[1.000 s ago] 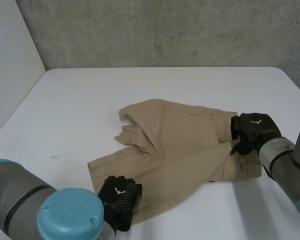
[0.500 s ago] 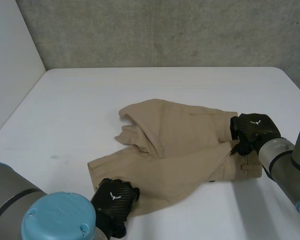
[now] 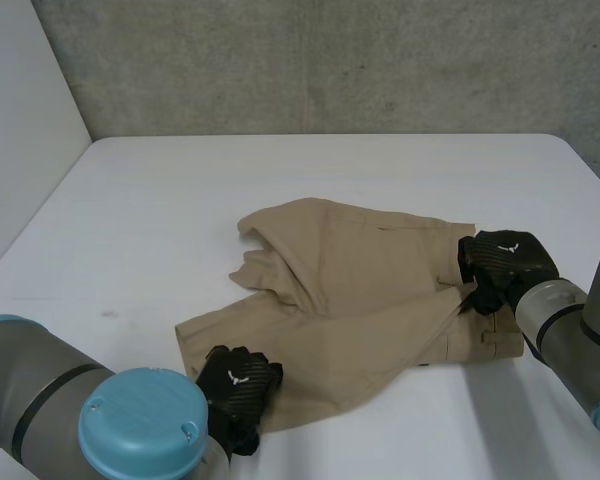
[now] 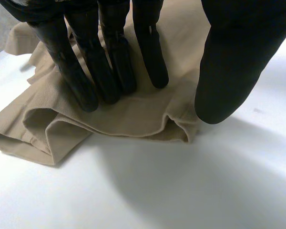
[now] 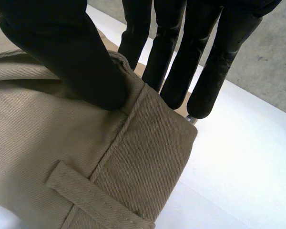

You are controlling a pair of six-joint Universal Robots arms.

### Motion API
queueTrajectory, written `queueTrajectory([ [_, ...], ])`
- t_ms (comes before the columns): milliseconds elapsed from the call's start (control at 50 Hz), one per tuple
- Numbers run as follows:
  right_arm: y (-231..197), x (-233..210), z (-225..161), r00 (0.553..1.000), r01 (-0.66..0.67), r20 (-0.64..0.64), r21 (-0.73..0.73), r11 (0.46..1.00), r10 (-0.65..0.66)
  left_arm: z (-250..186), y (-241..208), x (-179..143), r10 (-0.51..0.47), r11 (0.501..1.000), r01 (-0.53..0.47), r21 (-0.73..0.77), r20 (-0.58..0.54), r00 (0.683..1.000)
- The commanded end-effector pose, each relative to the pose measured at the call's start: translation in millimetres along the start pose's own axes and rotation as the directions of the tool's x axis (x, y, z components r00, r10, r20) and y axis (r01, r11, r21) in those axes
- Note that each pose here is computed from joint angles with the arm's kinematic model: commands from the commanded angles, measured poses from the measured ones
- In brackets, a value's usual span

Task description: Fold the shorts.

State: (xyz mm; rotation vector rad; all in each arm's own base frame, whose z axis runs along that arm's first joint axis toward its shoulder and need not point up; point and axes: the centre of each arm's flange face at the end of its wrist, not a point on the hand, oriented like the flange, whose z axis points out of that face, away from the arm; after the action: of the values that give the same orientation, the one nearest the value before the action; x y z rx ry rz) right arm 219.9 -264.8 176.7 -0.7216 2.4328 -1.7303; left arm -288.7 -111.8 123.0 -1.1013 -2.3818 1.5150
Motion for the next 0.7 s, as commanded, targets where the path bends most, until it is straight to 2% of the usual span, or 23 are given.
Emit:
queueTrajectory([
  [20,0.5,0.0,0.0,1.000,0.000,0.001,-0.001,1.000,0.000,6.3,1.0,-0.5,0.000,1.000,0.001,-0.005,0.007,1.000],
  [300,0.5,0.4,-0.6,1.000,0.001,-0.004,-0.001,1.000,-0.001,15.5,-0.3,-6.0,-0.010,1.000,0.011,-0.015,0.026,1.000],
  [360,-0.2,-0.4,-1.5,1.000,0.005,0.002,0.001,1.000,-0.005,10.5,-13.1,-11.1,-0.023,1.000,0.022,0.022,0.037,0.999],
  [420,-3.9,-0.5,-3.4,1.000,0.018,0.006,0.008,1.000,-0.018,-10.5,-46.2,-23.9,-0.053,0.990,0.046,0.136,0.052,0.997],
  [500,-9.9,-0.6,-18.0,0.989,0.145,0.023,-0.022,0.989,-0.144,-31.7,-77.4,-48.0,-0.058,0.973,0.033,0.228,0.104,0.993],
  [560,-13.3,-4.2,-37.3,0.954,0.297,0.070,-0.068,0.952,-0.292,-46.5,-91.9,-68.4,-0.043,0.970,0.009,0.245,0.135,0.990],
  [600,-15.7,-6.6,-49.5,0.927,0.370,0.100,-0.084,0.925,-0.361,-56.1,-96.7,-75.3,-0.028,0.969,-0.005,0.245,0.132,0.991],
  [700,-26.5,-3.3,-73.4,0.887,0.459,0.109,-0.088,0.884,-0.449,-81.6,-99.6,-87.2,-0.006,0.981,-0.007,0.193,0.067,0.998],
])
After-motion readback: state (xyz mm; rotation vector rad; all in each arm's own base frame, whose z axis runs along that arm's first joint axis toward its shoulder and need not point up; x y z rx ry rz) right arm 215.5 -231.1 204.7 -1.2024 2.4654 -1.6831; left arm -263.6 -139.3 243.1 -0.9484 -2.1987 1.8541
